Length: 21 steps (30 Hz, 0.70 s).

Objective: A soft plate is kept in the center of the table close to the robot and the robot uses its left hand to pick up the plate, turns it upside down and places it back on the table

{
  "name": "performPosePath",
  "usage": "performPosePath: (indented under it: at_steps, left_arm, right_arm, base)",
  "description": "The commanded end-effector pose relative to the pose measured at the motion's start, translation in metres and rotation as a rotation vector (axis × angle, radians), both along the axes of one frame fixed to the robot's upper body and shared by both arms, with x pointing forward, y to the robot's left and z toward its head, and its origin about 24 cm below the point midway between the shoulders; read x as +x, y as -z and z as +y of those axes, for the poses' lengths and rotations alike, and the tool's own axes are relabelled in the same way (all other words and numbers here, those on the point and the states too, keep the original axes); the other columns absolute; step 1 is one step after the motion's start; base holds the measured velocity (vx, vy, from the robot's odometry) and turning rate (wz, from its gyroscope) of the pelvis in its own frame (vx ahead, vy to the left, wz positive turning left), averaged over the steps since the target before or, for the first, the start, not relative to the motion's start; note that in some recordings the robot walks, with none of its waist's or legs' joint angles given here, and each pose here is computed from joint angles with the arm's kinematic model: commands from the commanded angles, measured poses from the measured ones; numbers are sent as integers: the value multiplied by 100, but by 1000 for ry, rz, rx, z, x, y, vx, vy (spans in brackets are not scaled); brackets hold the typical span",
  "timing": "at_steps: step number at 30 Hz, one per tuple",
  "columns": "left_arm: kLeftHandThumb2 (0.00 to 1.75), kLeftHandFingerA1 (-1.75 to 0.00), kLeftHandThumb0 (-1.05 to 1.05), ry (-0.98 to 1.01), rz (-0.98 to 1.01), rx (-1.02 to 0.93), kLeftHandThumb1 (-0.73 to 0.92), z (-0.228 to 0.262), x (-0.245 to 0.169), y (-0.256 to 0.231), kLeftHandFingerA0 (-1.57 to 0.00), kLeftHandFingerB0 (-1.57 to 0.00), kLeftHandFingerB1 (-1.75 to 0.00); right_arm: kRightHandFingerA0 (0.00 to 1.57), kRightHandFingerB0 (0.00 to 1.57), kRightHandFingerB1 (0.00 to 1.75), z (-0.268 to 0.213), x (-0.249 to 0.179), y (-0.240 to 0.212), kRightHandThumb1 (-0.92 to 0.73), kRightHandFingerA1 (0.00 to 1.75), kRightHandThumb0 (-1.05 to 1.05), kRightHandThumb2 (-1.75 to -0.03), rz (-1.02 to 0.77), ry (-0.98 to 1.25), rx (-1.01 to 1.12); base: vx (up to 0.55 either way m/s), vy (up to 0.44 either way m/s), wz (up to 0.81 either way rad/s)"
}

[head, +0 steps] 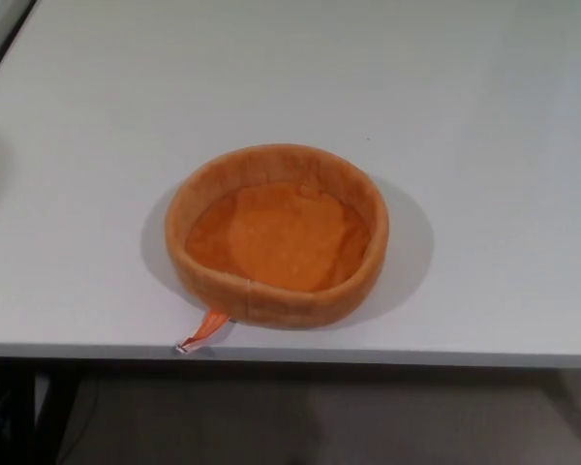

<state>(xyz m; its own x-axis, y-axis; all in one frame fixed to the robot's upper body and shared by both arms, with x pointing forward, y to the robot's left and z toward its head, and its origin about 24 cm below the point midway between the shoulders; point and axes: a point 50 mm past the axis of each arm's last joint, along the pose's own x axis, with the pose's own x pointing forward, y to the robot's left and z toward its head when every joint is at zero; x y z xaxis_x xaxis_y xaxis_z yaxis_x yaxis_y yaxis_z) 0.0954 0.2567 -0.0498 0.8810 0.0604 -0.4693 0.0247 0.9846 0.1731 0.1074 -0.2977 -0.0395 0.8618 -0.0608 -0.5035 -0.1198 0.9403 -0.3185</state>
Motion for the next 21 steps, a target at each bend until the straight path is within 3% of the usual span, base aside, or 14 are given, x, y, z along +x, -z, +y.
performPosePath:
  at_steps: [1,2,3,11,12,14,15,16,19,20,21]
  left_arm:
    - [71,-35,-92,60,-281,-68,92,0,1,-37,-17,-11,-24]
    - [71,-35,-92,62,-282,-72,92,0,1,-37,-17,-11,-24]
    - [110,-47,-88,61,-292,-72,73,0,1,-38,-12,-6,-34]
    - [112,-47,-90,11,-399,-59,75,4,1,-52,-10,-9,-31]
    - [112,-49,-80,-1,-425,-59,69,6,2,-58,-9,-2,-32]
    - [115,-50,-85,-9,-442,-61,73,8,2,-61,-11,0,-28]
    - [115,-50,-85,-18,-461,-63,73,9,2,-64,-11,0,-28]
    - [72,-36,-90,-29,-480,-59,92,10,2,-69,-14,-9,-24]
    - [73,-36,-93,-38,-504,-48,91,11,3,-74,-13,-9,-23]
    - [80,-38,-99,-46,-524,-47,83,14,2,-79,-14,-8,-24]
    - [119,-49,-93,-47,-531,-45,76,14,3,-82,-14,0,-22]
  right_arm:
    - [38,30,30,-1,2,-34,-90,40,-80,-69,-158,-149,75]
    - [38,30,30,-1,2,-34,-90,40,-80,-69,-158,-148,77]
    - [39,31,30,-1,2,-34,-91,39,-79,-68,-160,-148,76]
    - [39,31,31,0,0,-35,-91,41,-78,-68,-165,-155,86]
    - [38,30,32,-1,1,-35,-91,41,-79,-68,-164,-159,87]
    - [38,31,31,-1,1,-35,-91,40,-80,-68,-165,-160,88]
    - [38,31,31,-1,1,-35,-91,40,-80,-68,-166,-160,88]
    - [38,30,31,-1,1,-35,-91,41,-80,-68,-169,-162,92]
    - [39,31,32,-1,1,-36,-91,41,-79,-68,-171,-165,92]
    - [39,31,31,0,2,-35,-91,41,-78,-68,-172,-166,93]
    - [39,31,31,0,2,-35,-90,40,-79,-68,-172,-164,94]
  base:
    - [0,0,0]
    - [0,0,0]
    - [0,0,0]
    - [0,0,0]
    - [0,0,0]
    - [0,0,0]
    - [0,0,0]
    - [0,0,0]
    - [0,0,0]
    - [0,0,0]
    - [0,0,0]
